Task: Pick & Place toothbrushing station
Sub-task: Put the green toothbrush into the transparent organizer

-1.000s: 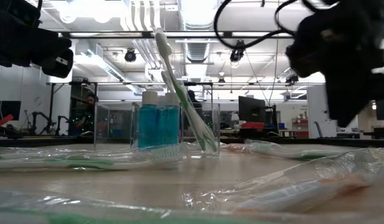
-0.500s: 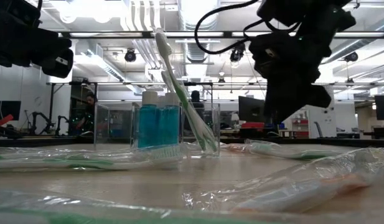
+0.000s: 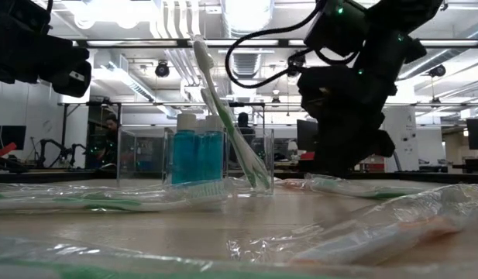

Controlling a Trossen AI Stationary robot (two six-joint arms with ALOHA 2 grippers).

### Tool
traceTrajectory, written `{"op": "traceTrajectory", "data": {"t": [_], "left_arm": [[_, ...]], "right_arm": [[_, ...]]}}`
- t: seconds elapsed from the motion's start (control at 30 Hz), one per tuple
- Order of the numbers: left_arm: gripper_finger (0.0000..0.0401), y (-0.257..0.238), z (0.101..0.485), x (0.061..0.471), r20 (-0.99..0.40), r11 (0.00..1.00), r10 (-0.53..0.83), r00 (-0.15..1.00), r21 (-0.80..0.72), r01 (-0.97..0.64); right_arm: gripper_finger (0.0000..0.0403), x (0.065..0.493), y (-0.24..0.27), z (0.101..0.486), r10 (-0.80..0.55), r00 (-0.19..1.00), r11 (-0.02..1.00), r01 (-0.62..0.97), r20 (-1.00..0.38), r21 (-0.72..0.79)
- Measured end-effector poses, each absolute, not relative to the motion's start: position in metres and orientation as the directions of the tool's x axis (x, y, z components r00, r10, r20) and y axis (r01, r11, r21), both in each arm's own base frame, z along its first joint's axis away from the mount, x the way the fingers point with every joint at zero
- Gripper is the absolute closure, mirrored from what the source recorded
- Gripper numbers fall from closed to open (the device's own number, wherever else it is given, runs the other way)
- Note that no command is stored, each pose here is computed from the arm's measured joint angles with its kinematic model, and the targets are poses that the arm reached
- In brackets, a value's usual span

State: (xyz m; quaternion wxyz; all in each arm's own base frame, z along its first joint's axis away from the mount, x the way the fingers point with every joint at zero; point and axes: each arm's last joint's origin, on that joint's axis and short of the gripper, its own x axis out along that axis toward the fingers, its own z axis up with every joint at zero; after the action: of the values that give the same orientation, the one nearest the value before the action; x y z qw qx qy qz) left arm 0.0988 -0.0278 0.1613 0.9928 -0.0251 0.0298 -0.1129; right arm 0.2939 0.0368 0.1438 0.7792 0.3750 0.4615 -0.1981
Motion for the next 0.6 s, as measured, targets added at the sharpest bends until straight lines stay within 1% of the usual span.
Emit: {"op": "traceTrajectory", "data": {"t": [0.17,0.4,0.5,0.6], "left_arm": [[0.0293,-0.028,0.161,0.099,-0.054,0.973,-0.226,0.973,-0.056,0.223],[0.0293,-0.028,0.161,0.099,-0.054,0.973,-0.226,0.973,-0.056,0.223],[0.0293,-0.028,0.161,0.099,-0.055,0.973,-0.225,0.973,-0.056,0.222],[0.0293,-0.028,0.161,0.099,-0.055,0.973,-0.225,0.973,-0.056,0.222]], "right_arm": [[0.0223,0.297,0.036,0.133,0.032,0.472,0.641,0.667,-0.881,0.381],[0.0223,0.302,0.035,0.126,0.032,0.481,0.648,0.657,-0.876,0.385],[0.023,0.301,0.035,0.127,0.031,0.482,0.665,0.644,-0.875,0.379],[0.0246,0.301,0.035,0.127,0.031,0.48,0.672,0.64,-0.877,0.373]]}}
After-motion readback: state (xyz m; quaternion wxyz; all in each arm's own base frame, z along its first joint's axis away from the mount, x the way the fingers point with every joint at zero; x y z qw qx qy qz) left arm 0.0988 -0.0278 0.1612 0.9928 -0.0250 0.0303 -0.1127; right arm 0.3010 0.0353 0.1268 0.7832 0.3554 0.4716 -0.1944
